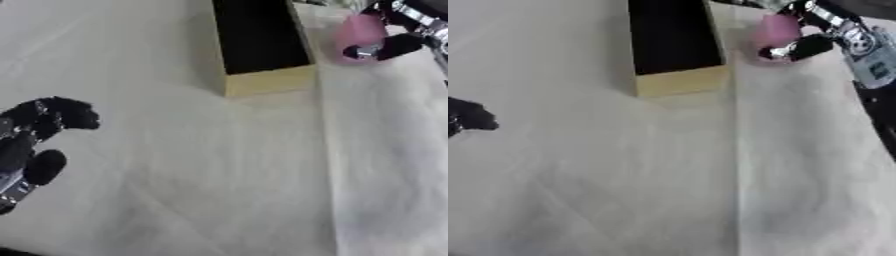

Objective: Pick up objects on the table and place them in the box.

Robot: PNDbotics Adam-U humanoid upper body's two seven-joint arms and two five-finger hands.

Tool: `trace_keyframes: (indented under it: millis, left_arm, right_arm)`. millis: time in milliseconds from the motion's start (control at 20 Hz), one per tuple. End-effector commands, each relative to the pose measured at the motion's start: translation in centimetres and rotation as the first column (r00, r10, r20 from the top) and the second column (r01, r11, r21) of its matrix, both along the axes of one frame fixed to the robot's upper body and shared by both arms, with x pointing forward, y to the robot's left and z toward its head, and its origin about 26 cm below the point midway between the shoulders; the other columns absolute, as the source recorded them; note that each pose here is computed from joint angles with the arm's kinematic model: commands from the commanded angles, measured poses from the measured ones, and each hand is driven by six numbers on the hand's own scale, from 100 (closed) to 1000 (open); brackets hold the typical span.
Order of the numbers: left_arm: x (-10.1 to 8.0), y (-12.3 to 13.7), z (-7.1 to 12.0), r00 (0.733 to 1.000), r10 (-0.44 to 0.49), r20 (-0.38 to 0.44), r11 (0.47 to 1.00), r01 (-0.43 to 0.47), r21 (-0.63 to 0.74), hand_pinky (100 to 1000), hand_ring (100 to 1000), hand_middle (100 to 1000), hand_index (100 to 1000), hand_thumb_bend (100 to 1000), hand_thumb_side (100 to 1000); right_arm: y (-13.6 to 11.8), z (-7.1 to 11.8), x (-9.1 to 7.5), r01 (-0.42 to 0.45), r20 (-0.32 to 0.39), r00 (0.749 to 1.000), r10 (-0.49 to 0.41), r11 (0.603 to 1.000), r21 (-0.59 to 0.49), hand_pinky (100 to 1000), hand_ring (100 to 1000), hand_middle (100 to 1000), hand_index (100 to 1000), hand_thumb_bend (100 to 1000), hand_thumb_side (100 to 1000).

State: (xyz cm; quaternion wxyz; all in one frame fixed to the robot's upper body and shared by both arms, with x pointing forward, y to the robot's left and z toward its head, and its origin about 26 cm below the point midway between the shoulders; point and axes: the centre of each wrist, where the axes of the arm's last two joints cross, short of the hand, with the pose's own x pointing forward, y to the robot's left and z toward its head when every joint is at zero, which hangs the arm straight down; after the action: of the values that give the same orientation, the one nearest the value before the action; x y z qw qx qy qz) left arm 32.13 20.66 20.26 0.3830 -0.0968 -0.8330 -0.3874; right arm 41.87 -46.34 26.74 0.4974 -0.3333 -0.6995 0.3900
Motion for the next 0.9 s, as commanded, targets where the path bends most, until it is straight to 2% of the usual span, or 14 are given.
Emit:
trace_keyframes:
  millis: [50,450,500,550,900]
  left_arm:
    - [-0.3,0.0,0.7,1.000,-0.012,0.026,1.000,0.012,0.001,820,724,680,802,571,687]
    - [-0.2,0.1,0.5,1.000,-0.009,0.018,1.000,0.009,0.002,820,724,681,802,572,682]
    - [-0.2,0.1,0.4,1.000,-0.008,0.017,1.000,0.008,0.002,820,724,681,802,582,685]
    - [-0.2,0.1,0.4,1.000,-0.008,0.015,1.000,0.008,0.002,820,724,681,803,572,681]
    - [-0.2,0.1,0.2,1.000,-0.010,0.004,1.000,0.010,0.005,819,726,682,803,573,676]
  right_arm:
    - [-0.8,2.0,-0.9,0.018,0.052,0.999,-0.017,1.000,-0.012,727,720,678,548,512,269]
    - [-0.8,2.8,-1.5,0.003,0.090,0.996,-0.003,1.000,0.001,724,709,667,523,514,268]
    - [-0.8,2.9,-1.5,0.001,0.094,0.996,-0.001,1.000,0.000,724,709,667,521,523,314]
    - [-0.7,3.0,-1.6,-0.003,0.099,0.995,0.003,1.000,-0.002,724,710,667,520,515,272]
    - [0.6,4.4,-1.6,-0.058,0.135,0.989,0.060,0.998,-0.021,727,712,669,521,518,276]
